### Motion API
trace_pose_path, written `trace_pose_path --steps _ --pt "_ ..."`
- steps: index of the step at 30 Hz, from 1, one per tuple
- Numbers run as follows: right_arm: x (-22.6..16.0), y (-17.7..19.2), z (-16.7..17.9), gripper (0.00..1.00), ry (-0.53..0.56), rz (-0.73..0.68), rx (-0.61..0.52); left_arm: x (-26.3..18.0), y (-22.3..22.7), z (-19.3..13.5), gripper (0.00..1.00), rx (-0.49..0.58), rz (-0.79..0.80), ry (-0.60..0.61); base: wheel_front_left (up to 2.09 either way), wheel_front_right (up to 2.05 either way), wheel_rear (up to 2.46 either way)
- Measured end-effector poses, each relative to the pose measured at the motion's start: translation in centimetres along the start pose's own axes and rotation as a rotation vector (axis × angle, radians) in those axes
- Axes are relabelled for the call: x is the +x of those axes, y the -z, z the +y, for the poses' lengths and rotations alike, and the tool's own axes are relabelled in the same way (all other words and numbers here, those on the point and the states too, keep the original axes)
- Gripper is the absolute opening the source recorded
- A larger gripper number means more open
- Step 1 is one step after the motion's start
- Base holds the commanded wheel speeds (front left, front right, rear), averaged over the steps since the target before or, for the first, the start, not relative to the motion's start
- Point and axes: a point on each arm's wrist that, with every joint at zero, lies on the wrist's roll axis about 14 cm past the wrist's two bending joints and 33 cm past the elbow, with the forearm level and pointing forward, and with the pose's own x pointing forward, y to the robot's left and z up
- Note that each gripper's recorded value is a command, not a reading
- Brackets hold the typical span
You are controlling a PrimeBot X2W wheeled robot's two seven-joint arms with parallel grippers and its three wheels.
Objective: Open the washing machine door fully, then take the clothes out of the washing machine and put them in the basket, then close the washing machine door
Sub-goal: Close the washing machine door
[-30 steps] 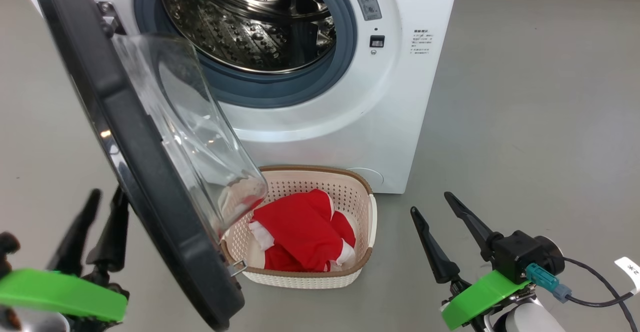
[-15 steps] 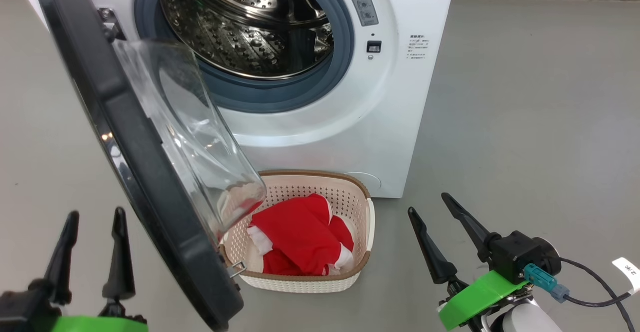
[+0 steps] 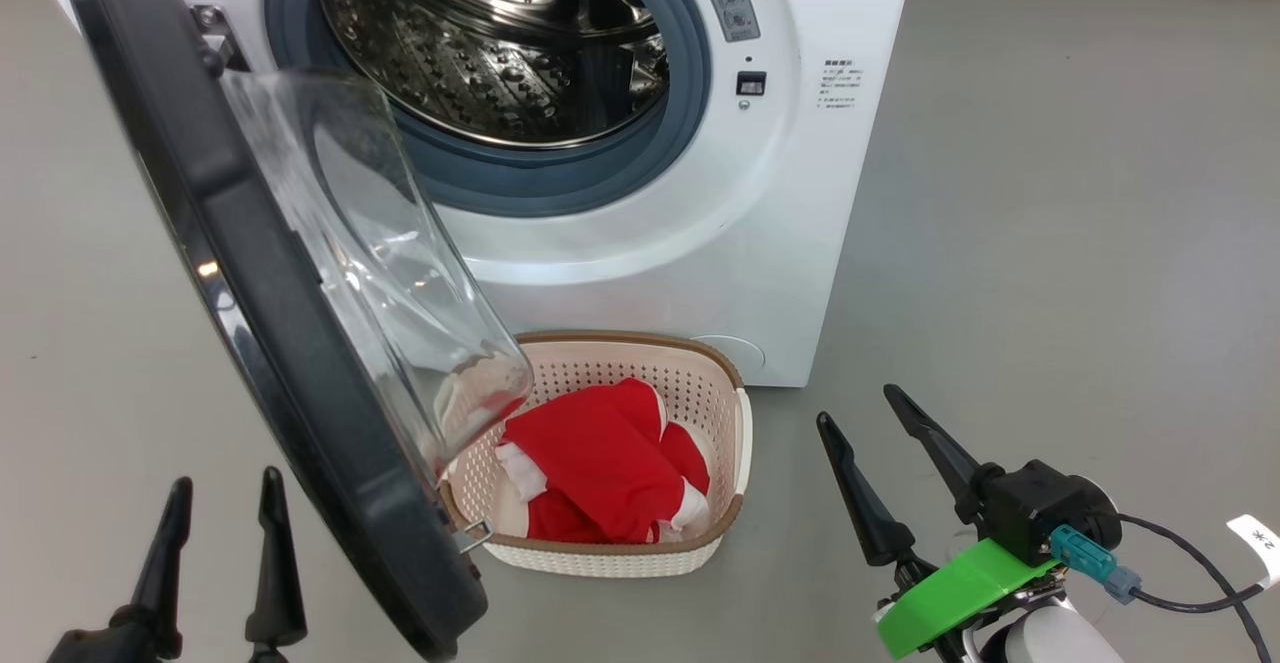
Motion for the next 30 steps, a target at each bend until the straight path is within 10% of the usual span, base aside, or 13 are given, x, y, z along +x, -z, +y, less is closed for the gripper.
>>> trace_pose_path --steps 30 --pt "0.3 0.5 0.5 1.0 -0.017 0.015 0.005 -0.8 1.1 0.4 1.0 0.051 0.024 -0.029 0.0 0.0 0.0"
